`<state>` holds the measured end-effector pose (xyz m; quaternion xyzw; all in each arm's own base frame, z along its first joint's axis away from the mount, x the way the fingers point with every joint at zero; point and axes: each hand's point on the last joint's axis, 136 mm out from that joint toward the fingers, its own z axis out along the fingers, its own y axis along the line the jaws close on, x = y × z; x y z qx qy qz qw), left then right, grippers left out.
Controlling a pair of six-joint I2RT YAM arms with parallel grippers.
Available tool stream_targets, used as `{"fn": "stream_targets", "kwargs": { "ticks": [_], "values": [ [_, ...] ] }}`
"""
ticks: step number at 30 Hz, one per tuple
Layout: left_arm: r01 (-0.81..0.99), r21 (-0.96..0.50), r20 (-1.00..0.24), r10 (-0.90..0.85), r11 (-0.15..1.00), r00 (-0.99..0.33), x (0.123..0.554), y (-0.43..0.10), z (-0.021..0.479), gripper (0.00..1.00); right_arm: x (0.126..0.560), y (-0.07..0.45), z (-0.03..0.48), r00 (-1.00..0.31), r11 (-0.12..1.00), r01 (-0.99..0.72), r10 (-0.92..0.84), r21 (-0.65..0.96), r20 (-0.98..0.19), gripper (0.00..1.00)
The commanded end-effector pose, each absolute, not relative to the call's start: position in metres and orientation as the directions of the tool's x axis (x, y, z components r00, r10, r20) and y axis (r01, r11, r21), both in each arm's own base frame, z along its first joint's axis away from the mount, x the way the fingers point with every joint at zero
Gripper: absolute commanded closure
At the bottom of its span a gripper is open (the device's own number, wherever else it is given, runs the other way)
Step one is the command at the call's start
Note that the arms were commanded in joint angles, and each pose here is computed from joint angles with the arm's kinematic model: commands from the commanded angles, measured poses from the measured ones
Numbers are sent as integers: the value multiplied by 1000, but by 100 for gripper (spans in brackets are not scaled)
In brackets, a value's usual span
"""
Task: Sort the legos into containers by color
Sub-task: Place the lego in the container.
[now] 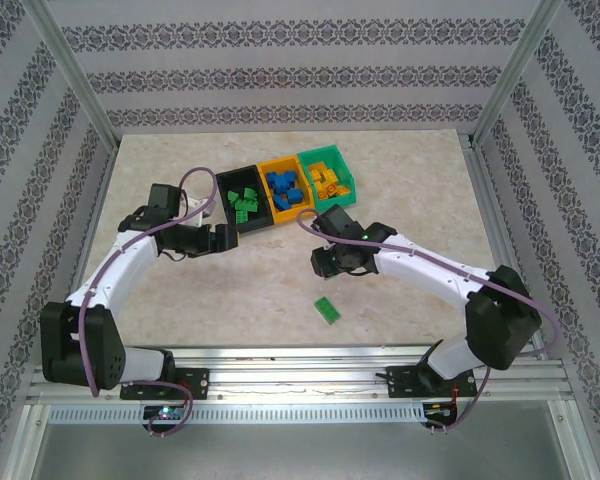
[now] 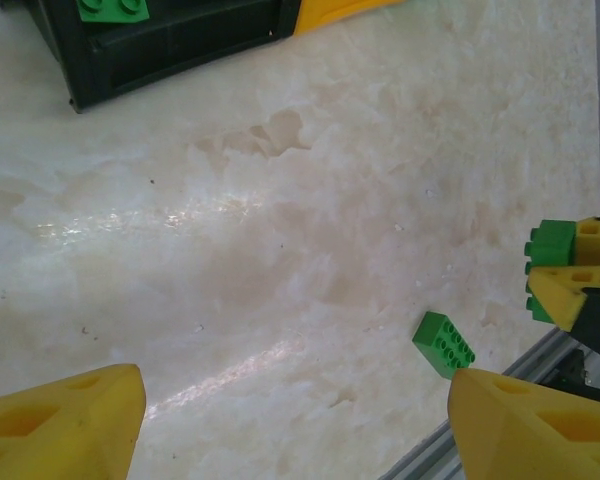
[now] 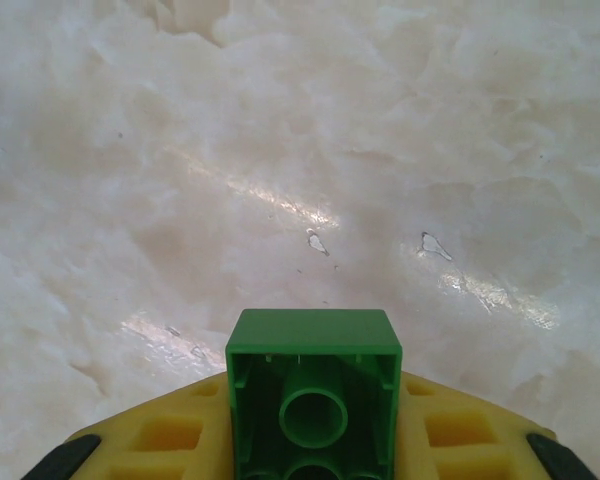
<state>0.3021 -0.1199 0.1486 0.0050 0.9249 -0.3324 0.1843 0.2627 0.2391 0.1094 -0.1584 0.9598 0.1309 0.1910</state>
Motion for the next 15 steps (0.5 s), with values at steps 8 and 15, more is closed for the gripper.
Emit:
{"fn": "stream_targets", "kwargs": {
  "ticks": [8,15],
  "values": [
    [127,-657,-333,-134,743,-933,310,-124,147,21,262,245,127,-890,926,-313,-208,212,-404,75],
    [117,-634,-327,-127,764,-937,313,-120,141,21,277,263,140,-875,911,-360,-255,199,-412,75]
  ]
}}
